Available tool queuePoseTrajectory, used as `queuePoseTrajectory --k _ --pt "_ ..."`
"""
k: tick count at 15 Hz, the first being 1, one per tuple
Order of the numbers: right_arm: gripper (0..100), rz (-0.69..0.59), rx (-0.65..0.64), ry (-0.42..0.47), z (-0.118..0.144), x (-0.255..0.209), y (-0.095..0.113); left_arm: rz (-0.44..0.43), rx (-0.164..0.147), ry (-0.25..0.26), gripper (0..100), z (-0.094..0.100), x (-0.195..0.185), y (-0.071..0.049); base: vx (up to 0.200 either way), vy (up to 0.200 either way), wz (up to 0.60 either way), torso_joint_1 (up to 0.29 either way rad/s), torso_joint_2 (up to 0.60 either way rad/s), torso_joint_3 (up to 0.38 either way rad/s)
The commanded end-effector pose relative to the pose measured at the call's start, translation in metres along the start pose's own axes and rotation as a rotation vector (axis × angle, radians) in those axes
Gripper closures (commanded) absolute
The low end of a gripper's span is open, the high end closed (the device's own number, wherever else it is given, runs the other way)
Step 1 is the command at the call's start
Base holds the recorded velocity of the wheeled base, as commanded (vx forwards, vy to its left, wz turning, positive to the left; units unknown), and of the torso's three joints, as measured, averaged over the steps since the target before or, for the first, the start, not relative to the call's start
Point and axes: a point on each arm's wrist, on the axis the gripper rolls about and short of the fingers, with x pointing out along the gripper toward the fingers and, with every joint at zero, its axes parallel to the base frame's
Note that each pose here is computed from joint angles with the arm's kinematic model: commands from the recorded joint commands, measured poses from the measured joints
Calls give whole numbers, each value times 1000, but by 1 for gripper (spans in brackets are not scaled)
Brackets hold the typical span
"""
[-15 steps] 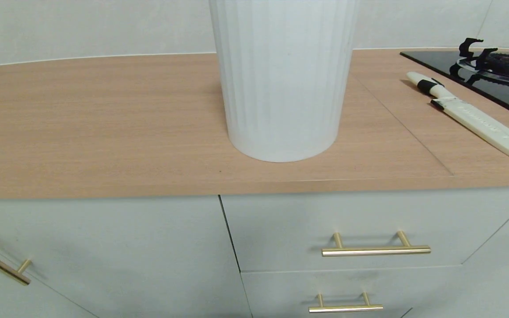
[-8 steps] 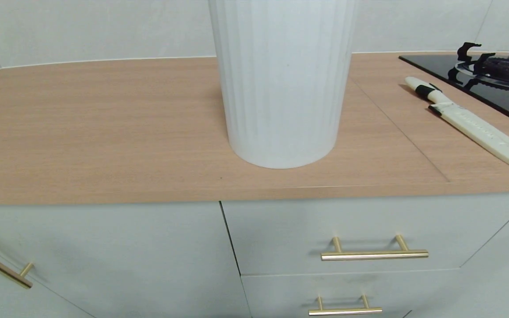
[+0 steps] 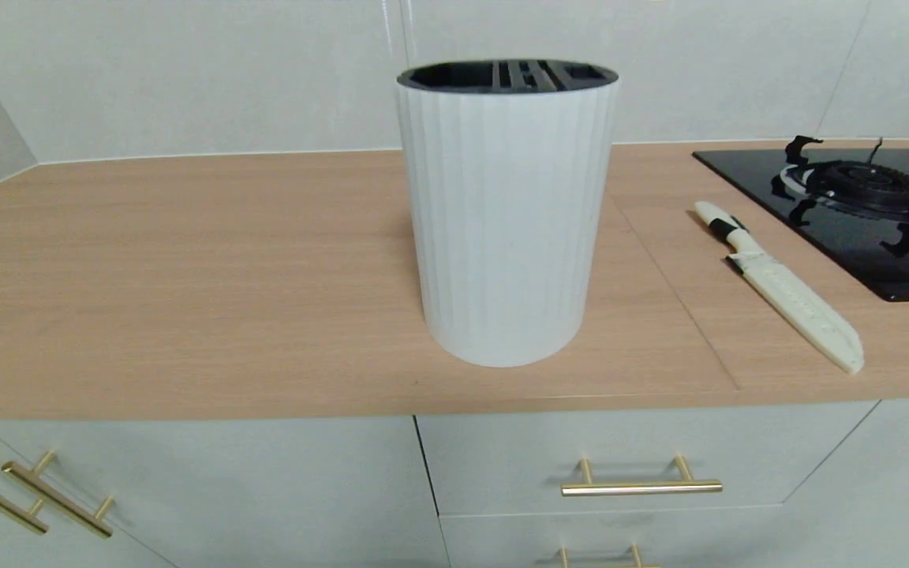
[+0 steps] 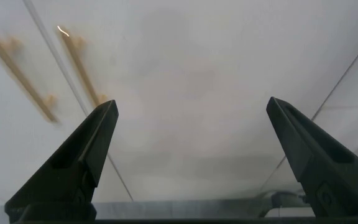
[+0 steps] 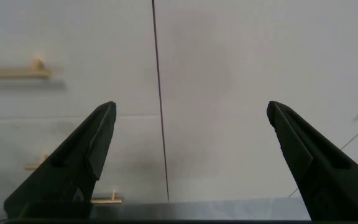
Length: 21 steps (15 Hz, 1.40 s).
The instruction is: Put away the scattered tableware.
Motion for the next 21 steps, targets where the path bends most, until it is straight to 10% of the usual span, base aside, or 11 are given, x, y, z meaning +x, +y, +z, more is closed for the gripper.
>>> queuePoseTrajectory --k 1,21 --pt "0 0 0 1 0 0 0 1 0 2 0 0 0 0 0 0 0 115 -491 -251" --pt "0 0 0 1 0 0 0 1 0 2 0 0 0 0 0 0 0 267 -514 -272"
